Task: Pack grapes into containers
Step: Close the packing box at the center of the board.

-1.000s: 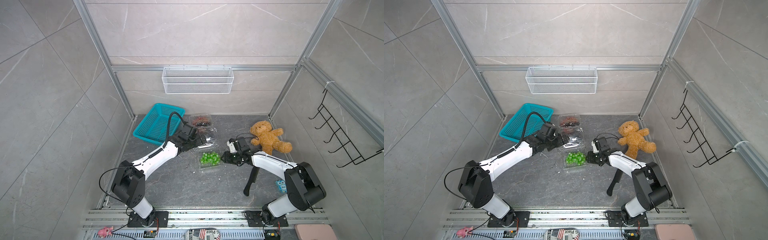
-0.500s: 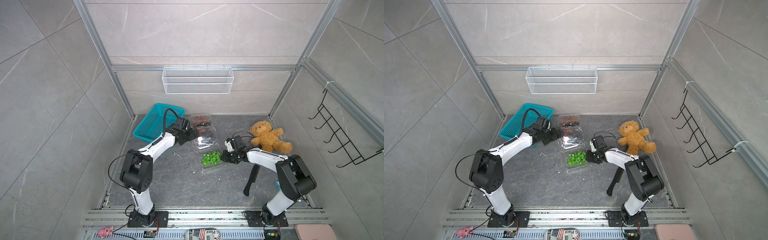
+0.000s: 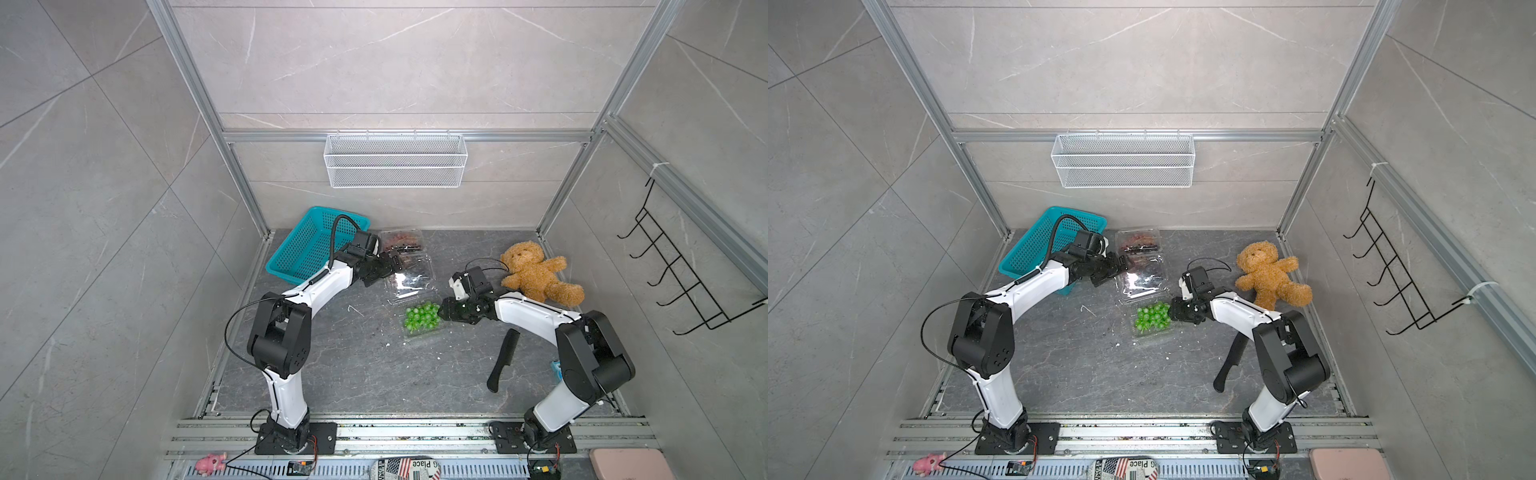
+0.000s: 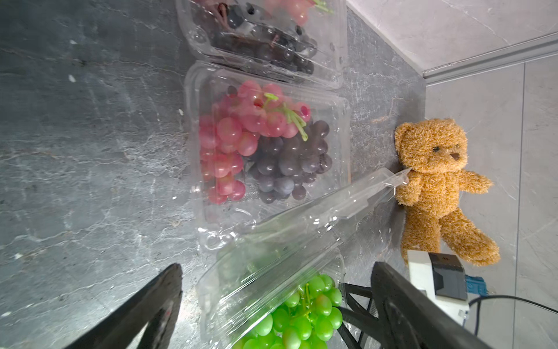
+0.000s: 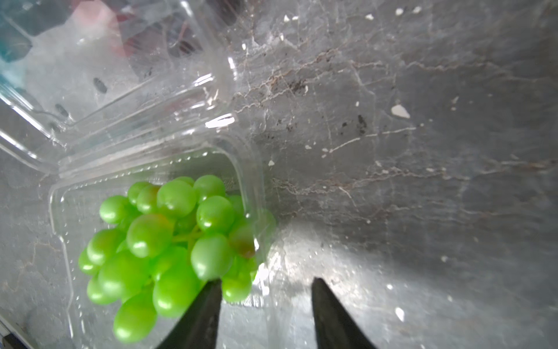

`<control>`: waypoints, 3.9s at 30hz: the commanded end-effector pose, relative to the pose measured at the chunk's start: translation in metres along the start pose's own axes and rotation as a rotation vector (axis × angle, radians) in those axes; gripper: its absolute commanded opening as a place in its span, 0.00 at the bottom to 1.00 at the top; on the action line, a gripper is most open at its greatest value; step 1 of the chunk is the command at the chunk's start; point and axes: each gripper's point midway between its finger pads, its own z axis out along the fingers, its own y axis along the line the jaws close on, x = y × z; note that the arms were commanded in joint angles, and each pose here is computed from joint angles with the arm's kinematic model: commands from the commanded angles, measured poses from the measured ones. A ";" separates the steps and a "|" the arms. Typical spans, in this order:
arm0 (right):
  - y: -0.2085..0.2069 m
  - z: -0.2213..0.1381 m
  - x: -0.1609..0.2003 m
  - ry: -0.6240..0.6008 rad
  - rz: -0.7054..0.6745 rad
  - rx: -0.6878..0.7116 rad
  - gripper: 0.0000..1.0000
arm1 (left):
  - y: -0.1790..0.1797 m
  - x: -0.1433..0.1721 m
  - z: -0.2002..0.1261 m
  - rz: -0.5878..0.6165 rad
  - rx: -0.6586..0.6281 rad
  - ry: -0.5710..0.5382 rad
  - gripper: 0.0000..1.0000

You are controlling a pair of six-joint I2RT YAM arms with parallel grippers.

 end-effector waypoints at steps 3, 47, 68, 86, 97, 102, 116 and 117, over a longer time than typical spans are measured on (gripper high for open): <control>0.007 -0.026 -0.016 -0.056 -0.017 -0.003 0.68 | -0.016 -0.012 0.002 0.037 0.067 -0.012 0.99; 0.016 -0.103 -0.053 -0.214 0.177 -0.198 1.00 | -0.087 0.045 -0.038 0.181 0.188 -0.055 0.99; 0.017 -0.029 0.000 -0.126 0.167 -0.254 0.90 | -0.058 0.108 -0.039 0.190 0.137 -0.100 0.99; 0.010 0.005 0.050 -0.077 0.151 -0.246 0.78 | -0.064 0.123 -0.030 0.151 0.185 -0.102 0.99; 0.018 -0.006 0.042 -0.098 0.117 -0.265 0.78 | -0.047 0.137 -0.003 0.143 0.136 -0.056 0.99; 0.013 0.007 0.040 -0.062 0.108 -0.229 0.76 | -0.039 0.140 -0.006 0.132 0.119 -0.060 0.99; 0.017 0.019 0.026 -0.028 0.070 -0.208 0.74 | -0.030 0.151 -0.026 0.098 0.161 -0.077 0.99; 0.017 0.018 0.023 -0.031 0.066 -0.206 0.74 | -0.032 0.150 -0.028 0.100 0.165 -0.077 0.99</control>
